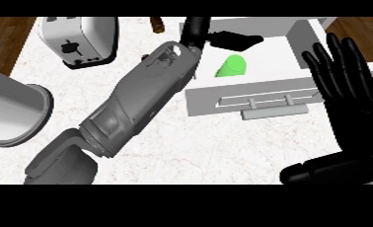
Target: Pick up the cup, place it into the drawer and close the drawer
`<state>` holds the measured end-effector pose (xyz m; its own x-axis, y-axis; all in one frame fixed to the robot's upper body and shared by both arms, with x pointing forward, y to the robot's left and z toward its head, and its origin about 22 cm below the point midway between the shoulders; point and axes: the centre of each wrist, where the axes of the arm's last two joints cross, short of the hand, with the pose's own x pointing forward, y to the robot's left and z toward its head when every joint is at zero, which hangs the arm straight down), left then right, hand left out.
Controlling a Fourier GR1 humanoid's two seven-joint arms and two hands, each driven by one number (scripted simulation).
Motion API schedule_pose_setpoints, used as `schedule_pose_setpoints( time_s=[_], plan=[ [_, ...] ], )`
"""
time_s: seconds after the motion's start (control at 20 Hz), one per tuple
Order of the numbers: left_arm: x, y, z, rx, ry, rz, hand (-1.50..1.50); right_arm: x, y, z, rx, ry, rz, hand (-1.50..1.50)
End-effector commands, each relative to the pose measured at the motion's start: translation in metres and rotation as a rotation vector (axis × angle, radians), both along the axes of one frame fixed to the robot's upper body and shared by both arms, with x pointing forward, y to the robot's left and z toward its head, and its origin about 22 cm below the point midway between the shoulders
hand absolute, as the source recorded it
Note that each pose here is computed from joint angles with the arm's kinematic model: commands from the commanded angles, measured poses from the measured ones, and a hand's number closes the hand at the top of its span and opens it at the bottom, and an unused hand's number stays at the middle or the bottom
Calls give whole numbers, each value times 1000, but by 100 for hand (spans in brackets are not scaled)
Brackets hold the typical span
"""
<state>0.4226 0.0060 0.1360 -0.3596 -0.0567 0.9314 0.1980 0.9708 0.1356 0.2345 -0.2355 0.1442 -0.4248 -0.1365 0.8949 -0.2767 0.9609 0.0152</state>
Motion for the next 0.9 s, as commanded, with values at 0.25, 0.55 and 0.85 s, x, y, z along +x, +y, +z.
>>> schedule_pose_setpoints(
  time_s=[0.25, 0.55, 0.85],
  plan=[
    [-11, -14, 27, -219, -9, -82, -150, -8, -22, 13, 13, 14, 27, -150],
    [6, 45, 19, -289, -21, -26, -150, -13, -37, -3, -185, 0, 72, 150],
    [-6, 104, 2, -338, 25, 23, -150, -21, -47, 6, -357, 11, 48, 150]
  ],
)
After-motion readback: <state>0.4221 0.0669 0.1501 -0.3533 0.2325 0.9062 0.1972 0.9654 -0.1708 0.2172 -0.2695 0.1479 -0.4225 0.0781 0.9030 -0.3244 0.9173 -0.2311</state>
